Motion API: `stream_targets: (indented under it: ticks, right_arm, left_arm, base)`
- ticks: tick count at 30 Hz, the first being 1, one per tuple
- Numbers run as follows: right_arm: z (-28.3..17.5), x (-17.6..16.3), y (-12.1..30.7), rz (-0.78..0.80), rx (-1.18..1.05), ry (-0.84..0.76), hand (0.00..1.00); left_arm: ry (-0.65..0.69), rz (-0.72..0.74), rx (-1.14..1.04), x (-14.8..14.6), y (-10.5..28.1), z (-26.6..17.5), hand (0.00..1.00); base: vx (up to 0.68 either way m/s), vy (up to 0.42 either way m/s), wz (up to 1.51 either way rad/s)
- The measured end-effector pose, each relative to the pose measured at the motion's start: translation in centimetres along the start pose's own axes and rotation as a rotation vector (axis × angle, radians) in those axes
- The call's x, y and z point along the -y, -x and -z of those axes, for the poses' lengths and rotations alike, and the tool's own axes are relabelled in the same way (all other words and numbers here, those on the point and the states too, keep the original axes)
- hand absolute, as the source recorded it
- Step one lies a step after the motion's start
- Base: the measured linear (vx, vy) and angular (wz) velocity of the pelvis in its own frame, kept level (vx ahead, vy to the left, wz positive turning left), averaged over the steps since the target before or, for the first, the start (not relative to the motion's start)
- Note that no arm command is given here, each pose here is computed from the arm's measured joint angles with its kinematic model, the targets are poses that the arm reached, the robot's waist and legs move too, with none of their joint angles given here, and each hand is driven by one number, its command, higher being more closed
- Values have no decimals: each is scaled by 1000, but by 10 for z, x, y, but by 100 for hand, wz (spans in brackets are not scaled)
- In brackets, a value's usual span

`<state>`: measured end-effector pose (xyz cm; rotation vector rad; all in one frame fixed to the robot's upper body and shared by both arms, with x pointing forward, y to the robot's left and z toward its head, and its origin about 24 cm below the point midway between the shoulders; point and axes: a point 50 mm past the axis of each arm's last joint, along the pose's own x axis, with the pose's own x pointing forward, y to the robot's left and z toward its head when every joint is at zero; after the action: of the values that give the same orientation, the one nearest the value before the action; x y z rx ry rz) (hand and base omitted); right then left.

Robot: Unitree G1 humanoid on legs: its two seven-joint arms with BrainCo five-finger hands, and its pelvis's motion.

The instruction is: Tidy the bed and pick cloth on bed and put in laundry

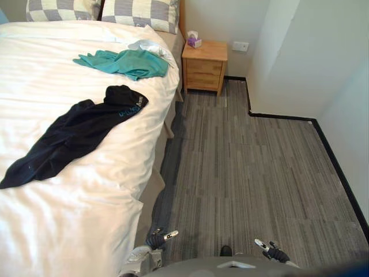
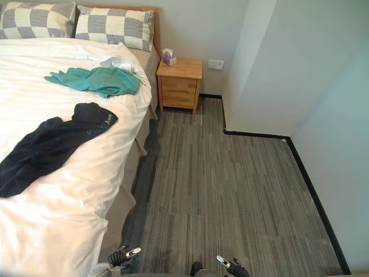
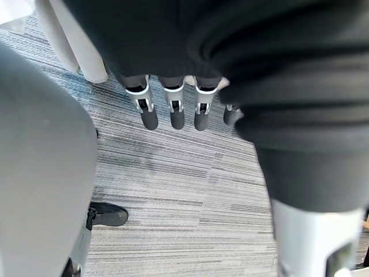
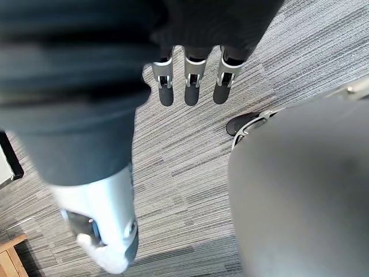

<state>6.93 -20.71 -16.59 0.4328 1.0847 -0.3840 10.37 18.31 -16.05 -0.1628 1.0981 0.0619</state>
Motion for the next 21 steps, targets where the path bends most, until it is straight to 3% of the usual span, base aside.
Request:
stream_targets:
  ticks: [14,21]
  right_arm:
    - [6,-4,1,-38,9,-45,0]
    - [5,-11,1,-78,1,113,0]
  left_arm:
    - [-61,-203,18,-8,2,1,0]
    - [-9,-247,93,-15,4,-7,0]
  base:
    - [10,-10,-8]
    - [20,-67,-22]
